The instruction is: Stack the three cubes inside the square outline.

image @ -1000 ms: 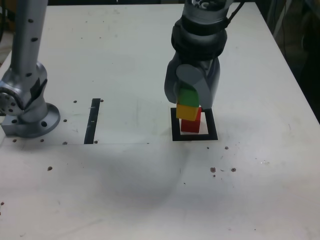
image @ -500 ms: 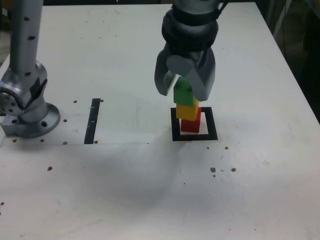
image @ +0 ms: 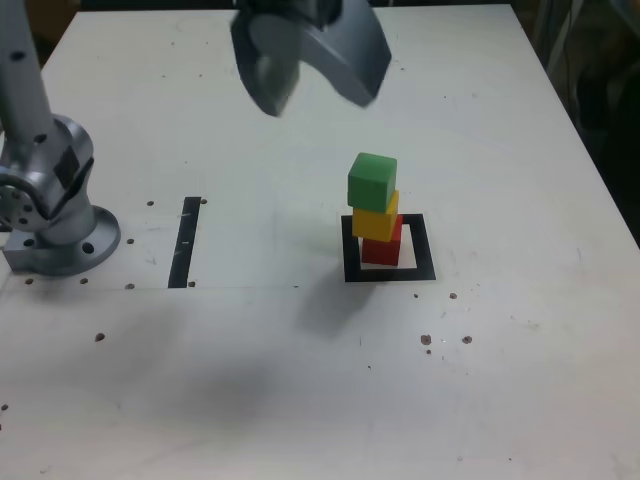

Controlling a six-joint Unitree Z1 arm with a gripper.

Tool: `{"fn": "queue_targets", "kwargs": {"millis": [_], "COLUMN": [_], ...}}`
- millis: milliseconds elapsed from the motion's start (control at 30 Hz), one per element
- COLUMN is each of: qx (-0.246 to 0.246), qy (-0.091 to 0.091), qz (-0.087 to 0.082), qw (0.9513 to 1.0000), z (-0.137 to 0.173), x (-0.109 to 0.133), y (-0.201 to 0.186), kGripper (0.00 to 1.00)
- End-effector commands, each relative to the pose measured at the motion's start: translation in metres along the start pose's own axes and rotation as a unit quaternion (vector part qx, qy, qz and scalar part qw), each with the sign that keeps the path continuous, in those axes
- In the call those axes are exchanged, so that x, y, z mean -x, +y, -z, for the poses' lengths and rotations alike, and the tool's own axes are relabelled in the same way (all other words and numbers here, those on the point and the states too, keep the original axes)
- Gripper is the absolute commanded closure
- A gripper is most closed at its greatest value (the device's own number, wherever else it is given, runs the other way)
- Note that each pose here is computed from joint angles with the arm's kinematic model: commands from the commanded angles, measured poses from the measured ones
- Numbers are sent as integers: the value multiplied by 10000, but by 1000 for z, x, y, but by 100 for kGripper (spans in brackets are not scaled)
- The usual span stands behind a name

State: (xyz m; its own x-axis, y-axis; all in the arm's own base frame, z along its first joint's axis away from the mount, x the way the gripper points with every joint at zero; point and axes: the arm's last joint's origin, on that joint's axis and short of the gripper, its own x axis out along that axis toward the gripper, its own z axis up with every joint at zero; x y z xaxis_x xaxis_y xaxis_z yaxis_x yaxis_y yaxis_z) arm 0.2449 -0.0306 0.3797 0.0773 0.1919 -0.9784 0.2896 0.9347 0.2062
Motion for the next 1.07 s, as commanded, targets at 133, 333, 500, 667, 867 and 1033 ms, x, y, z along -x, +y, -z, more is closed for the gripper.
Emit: {"fn": "queue_targets", "kwargs": {"millis": [133, 333, 500, 667, 867, 1033], "qx": [501, 908, 1253, 1459, 1319, 1109], "qy": [433, 879, 1164, 1489, 1600, 1557], "qz": [494, 734, 899, 1095, 1146, 1177], "qw": [9966, 9893, 9812, 9719, 9715, 9745], "z": [55, 67, 77, 92, 103, 103], "x": [-23, -63, -100, -131, -134, -132], "y": [10, 14, 9, -5, -29, -41], "kGripper": [1, 1, 1, 1, 1, 1]}}
